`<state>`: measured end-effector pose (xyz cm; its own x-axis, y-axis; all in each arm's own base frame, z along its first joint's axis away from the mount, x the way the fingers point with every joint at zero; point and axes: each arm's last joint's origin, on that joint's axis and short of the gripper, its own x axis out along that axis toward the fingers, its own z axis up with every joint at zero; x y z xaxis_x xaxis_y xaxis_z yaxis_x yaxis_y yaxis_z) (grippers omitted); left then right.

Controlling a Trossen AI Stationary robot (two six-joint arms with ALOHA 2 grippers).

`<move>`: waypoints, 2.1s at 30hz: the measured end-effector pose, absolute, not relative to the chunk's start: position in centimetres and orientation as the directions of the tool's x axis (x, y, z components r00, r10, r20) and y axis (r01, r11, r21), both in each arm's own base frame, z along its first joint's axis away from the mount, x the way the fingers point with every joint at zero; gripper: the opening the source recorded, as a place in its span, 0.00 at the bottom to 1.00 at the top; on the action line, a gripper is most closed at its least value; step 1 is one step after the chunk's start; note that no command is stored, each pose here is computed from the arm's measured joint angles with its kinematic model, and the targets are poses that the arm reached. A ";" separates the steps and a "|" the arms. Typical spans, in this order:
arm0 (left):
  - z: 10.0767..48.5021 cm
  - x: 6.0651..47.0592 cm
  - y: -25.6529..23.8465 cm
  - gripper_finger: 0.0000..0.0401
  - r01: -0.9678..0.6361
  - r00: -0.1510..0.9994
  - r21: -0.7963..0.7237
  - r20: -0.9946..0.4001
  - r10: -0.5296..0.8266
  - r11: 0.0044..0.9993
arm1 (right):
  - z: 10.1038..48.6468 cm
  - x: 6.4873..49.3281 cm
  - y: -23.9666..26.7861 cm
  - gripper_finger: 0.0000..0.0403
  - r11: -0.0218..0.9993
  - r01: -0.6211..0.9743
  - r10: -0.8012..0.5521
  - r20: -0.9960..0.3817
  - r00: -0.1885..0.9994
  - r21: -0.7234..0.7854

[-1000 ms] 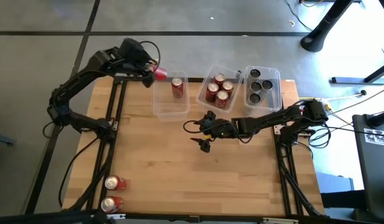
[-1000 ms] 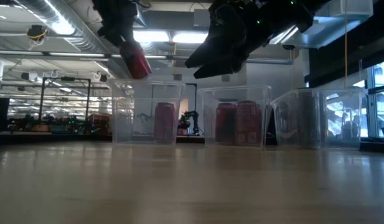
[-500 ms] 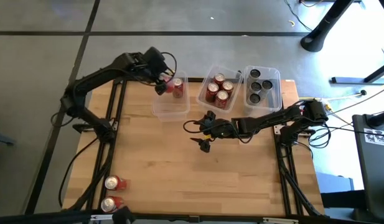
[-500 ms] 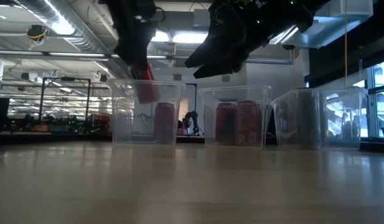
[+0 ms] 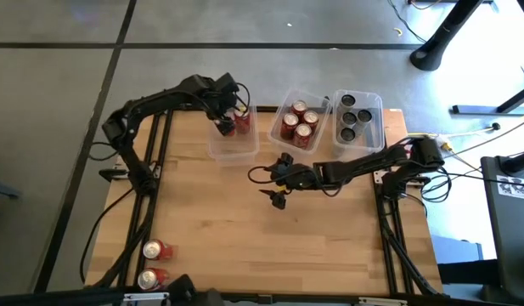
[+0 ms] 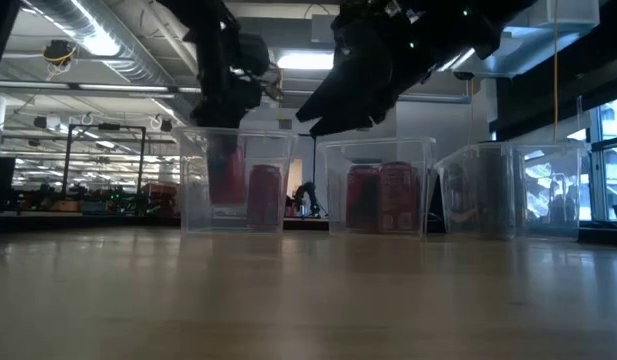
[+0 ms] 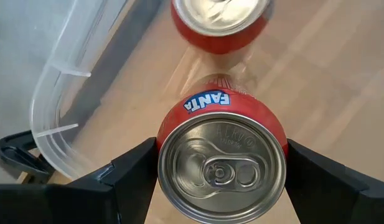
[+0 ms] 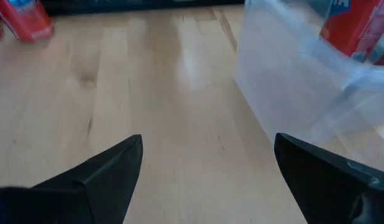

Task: Sort soda cans
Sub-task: Put the top orange soda can into the left transparent bin

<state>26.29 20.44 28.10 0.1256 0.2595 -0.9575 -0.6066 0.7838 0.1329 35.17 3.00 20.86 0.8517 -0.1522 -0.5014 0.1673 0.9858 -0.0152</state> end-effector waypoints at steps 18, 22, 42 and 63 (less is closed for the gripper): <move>25.3 27.6 22.0 0.72 -0.613 0.083 0.148 -0.965 0.250 0.776 | 20.3 35.5 3.0 0.89 0.985 0.170 -0.151 -0.500 0.853 -0.008; 25.3 27.5 22.1 0.72 -0.599 0.054 0.191 -0.959 0.278 0.778 | 20.2 35.5 3.1 0.89 0.988 0.157 -0.135 -0.504 0.853 0.000; 25.3 27.4 22.3 0.90 -0.594 0.056 0.195 -0.958 0.282 0.780 | 20.2 35.5 3.2 0.89 0.991 0.131 -0.106 -0.509 0.854 0.014; 36.3 23.0 13.1 0.90 -0.514 0.349 0.179 -0.850 0.396 0.839 | 20.2 35.5 3.2 0.89 0.992 0.127 -0.100 -0.509 0.855 0.017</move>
<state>23.00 13.10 36.34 0.3485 0.3956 -0.8497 -0.5143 0.8386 0.1795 35.53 3.19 20.17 0.8551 -0.1004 -0.5087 0.1268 0.9918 0.0174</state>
